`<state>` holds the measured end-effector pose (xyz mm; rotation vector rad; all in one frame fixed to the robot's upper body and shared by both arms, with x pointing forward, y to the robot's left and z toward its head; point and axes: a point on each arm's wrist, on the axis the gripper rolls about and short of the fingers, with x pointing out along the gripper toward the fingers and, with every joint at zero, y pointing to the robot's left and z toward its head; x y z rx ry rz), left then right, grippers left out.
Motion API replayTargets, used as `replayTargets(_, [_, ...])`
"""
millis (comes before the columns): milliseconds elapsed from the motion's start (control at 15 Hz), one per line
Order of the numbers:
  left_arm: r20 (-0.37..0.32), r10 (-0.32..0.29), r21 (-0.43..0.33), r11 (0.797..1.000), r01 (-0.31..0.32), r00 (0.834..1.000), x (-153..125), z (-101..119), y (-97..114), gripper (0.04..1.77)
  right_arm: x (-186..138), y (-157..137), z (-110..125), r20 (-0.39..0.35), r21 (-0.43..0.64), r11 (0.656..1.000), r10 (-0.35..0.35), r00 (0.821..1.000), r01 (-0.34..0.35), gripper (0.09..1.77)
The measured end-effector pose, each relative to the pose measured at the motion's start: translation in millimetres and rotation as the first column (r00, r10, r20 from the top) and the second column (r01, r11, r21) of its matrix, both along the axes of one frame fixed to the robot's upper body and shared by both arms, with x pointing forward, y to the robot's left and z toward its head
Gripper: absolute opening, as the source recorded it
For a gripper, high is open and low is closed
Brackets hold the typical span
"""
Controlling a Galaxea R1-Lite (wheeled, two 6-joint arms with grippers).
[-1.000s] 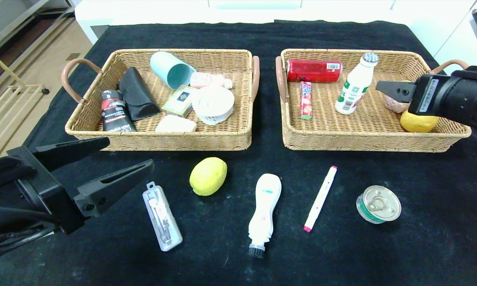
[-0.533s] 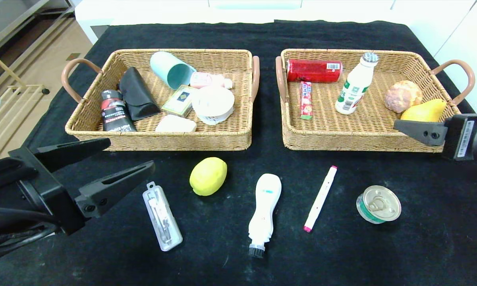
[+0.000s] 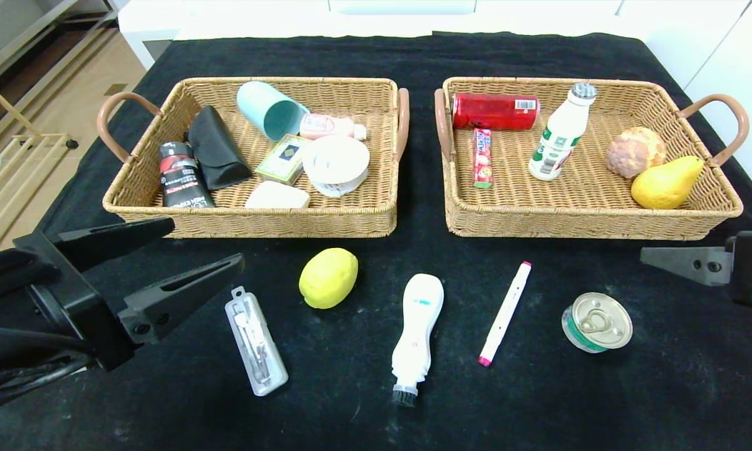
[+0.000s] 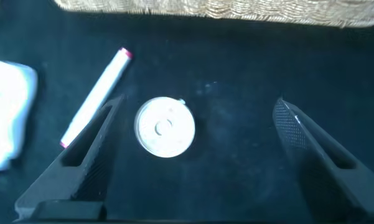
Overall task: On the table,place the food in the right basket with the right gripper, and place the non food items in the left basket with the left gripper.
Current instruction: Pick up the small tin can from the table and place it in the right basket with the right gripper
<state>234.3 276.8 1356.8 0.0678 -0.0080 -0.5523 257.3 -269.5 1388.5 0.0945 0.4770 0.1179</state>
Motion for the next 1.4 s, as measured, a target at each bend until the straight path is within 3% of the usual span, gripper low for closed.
replayTargets(200, [0.000,0.000,0.000,1.000,0.000,1.000,0.0,0.0,0.0,1.72,5.5,4.1,-7.9,-0.071,0.037,0.999,-0.027,0.997,0.029,1.70])
replayTargets(400, [0.000,0.000,0.000,1.000,0.000,1.000,0.0,0.0,0.0,1.72,7.9,11.3,-18.3,-0.151,0.013,1.000,-0.011,0.989,0.013,1.70])
replayTargets(867, [-0.001,-0.023,0.000,1.000,0.023,1.000,-1.2,-0.2,-3.3,1.72,17.0,27.0,-31.9,-0.221,-0.017,0.999,0.028,0.975,-0.033,1.70])
replayTargets(1133, [-0.010,-0.001,0.003,1.000,0.001,1.000,0.8,-1.2,-0.4,1.72,22.2,32.9,-24.7,-0.309,-0.022,1.000,-0.008,0.951,0.001,1.70])
replayTargets(1400, [-0.014,0.000,0.006,1.000,0.000,1.000,1.4,-2.4,-0.5,1.72,38.8,44.7,-24.5,-0.311,-0.058,0.997,-0.060,0.949,0.044,1.70])
